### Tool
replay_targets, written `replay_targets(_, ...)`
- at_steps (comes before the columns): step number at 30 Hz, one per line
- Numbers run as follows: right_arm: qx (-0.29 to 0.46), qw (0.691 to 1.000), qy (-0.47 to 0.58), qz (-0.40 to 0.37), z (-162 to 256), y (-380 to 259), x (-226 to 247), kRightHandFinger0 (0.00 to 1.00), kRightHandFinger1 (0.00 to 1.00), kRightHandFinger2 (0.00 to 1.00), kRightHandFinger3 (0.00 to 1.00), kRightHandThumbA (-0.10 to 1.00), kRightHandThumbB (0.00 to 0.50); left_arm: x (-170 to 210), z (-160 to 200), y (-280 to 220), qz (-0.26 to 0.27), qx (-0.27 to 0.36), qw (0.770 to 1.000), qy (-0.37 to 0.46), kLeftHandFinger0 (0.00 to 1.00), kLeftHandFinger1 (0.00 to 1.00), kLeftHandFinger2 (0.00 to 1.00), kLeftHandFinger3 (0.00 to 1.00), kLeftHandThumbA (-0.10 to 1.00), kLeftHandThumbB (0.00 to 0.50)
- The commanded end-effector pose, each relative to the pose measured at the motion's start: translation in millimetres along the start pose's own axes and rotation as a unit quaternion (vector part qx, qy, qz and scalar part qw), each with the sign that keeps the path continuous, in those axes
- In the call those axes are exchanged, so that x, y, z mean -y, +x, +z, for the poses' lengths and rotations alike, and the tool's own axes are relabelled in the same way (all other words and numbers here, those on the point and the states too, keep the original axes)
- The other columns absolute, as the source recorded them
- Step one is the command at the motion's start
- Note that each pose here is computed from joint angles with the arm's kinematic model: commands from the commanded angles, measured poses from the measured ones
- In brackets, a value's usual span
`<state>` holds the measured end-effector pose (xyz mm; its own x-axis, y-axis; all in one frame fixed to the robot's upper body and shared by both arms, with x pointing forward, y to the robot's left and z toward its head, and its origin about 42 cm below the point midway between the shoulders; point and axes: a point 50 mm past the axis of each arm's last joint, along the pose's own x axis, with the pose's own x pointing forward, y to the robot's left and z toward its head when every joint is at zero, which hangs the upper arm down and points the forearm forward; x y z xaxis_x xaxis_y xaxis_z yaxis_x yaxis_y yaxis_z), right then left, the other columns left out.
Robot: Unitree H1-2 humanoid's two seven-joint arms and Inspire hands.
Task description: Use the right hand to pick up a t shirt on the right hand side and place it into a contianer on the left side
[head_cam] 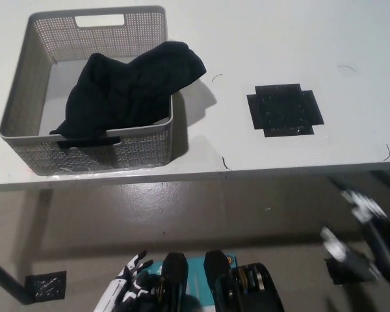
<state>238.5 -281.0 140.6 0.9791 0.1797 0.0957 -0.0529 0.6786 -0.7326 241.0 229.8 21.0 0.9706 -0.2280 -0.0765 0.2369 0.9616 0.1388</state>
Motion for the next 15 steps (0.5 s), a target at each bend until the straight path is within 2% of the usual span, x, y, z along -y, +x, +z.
replay_targets(1, 0.066, 0.992, 0.033, -0.104, -3, -87, 29, 1.0, 1.0, 1.0, 1.0, 0.44, 0.43, -20, 1, -16, 0.056, 0.056, 0.997, -0.012, 0.62, 0.84, 0.92, 1.0, 0.89, 0.389)
replay_targets(5, 0.04, 0.995, 0.036, -0.087, -23, -109, 5, 1.0, 1.0, 1.0, 1.0, 0.44, 0.43, -22, -1, -20, 0.054, 0.058, 0.997, -0.016, 0.63, 0.85, 0.94, 1.0, 0.89, 0.379)
replay_targets(8, 0.001, 0.996, 0.053, -0.069, -37, -122, -11, 1.0, 1.0, 1.0, 1.0, 0.41, 0.45, -22, -2, -21, 0.061, 0.057, 0.996, -0.011, 0.63, 0.85, 0.95, 1.0, 0.9, 0.381)
replay_targets(11, -0.05, 0.996, 0.064, -0.045, -58, -135, -37, 1.0, 1.0, 1.0, 1.0, 0.48, 0.457, -22, -1, -22, 0.077, 0.06, 0.995, -0.017, 0.64, 0.86, 0.98, 1.0, 0.88, 0.364)
replay_targets(12, -0.062, 0.995, 0.071, -0.036, -64, -138, -43, 1.0, 1.0, 1.0, 1.0, 0.48, 0.439, -22, -1, -23, 0.078, 0.062, 0.995, -0.019, 0.65, 0.87, 0.99, 1.0, 0.88, 0.358)
replay_targets(14, -0.086, 0.993, 0.082, -0.013, -77, -138, -56, 1.0, 1.0, 1.0, 1.0, 0.52, 0.439, -23, 1, -22, 0.085, 0.066, 0.994, -0.02, 0.7, 0.91, 1.0, 1.0, 0.91, 0.377)
replay_targets(15, -0.09, 0.992, 0.09, -0.013, -80, -133, -59, 1.0, 1.0, 1.0, 1.0, 0.49, 0.449, -26, 2, -21, 0.084, 0.068, 0.994, -0.013, 0.75, 0.95, 1.0, 1.0, 0.93, 0.384)
